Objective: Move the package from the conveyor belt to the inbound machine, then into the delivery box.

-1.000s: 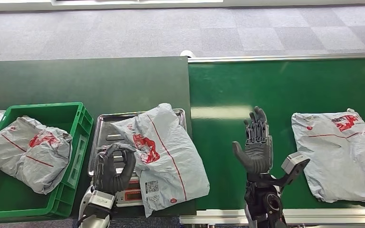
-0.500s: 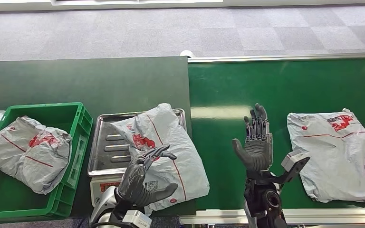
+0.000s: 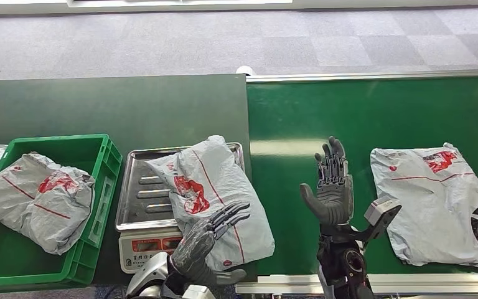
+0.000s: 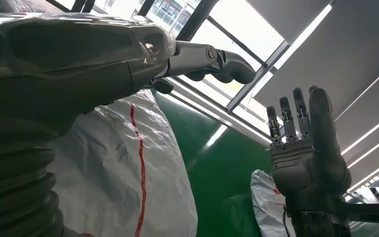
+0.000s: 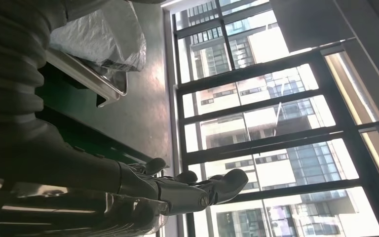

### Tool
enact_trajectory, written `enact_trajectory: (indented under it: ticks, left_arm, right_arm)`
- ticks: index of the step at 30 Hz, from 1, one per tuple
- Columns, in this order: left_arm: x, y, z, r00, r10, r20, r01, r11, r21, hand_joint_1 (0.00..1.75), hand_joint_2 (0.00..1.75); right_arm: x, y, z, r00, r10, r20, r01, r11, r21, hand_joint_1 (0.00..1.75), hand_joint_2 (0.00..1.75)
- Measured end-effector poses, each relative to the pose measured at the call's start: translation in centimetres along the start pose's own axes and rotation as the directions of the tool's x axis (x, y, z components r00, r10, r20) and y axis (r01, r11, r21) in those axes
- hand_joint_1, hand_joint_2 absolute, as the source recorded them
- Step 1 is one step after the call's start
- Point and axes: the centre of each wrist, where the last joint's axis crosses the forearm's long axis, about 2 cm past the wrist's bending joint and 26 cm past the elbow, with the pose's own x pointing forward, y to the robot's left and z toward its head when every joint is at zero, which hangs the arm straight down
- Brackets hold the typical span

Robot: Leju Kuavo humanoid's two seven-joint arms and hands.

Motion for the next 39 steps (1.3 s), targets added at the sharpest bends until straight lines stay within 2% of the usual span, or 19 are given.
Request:
enact_trajectory:
  ticks: [6,9,12,22,24,26,28,31,39]
  left_arm:
    - [-1.5,-0.3,0.2,0.963,-0.101,-0.251,0.091,0.995,-0.051,0.00,1.75]
    - [-2.2,-0.2,0.3,0.930,-0.136,-0.341,0.132,0.991,-0.037,0.00,1.75]
    - [-2.8,0.0,0.3,0.898,-0.165,-0.409,0.174,0.985,-0.015,0.00,1.75]
    - [-3.5,0.4,-0.1,0.799,-0.239,-0.552,0.285,0.958,-0.003,0.00,1.75]
    - [-3.6,0.4,-0.1,0.801,-0.224,-0.555,0.276,0.961,0.009,0.31,1.75]
    - [-3.8,0.4,0.0,0.811,-0.199,-0.550,0.258,0.966,0.031,1.07,1.75]
    - [-3.9,0.5,0.2,0.821,-0.179,-0.543,0.249,0.967,0.058,1.55,1.75]
    - [-4.0,0.5,0.5,0.828,-0.173,-0.533,0.264,0.960,0.099,1.64,1.75]
    - [-4.0,0.2,1.0,0.832,-0.180,-0.525,0.293,0.946,0.141,1.62,1.75]
  right_arm:
    - [-0.2,0.0,0.7,1.000,0.007,-0.018,-0.007,1.000,-0.006,0.00,1.75]
    - [-0.3,0.1,1.0,0.999,0.015,-0.031,-0.016,1.000,-0.006,0.00,1.75]
    - [-0.4,0.2,1.2,0.999,0.021,-0.040,-0.021,1.000,-0.004,0.00,1.75]
    - [-0.4,0.3,1.4,0.998,0.031,-0.047,-0.031,0.999,-0.009,0.00,1.75]
    - [-0.4,0.3,1.4,0.998,0.033,-0.047,-0.034,0.999,-0.011,0.00,1.75]
    - [-0.4,0.2,1.4,0.998,0.035,-0.047,-0.036,0.999,-0.014,0.00,1.75]
    - [-0.4,0.2,1.4,0.998,0.037,-0.046,-0.037,0.999,-0.015,0.00,1.75]
    - [-0.4,0.2,1.4,0.999,0.036,-0.040,-0.037,0.999,-0.017,0.00,1.75]
    - [-0.4,0.1,1.4,0.999,0.033,-0.033,-0.034,0.999,-0.022,0.00,1.75]
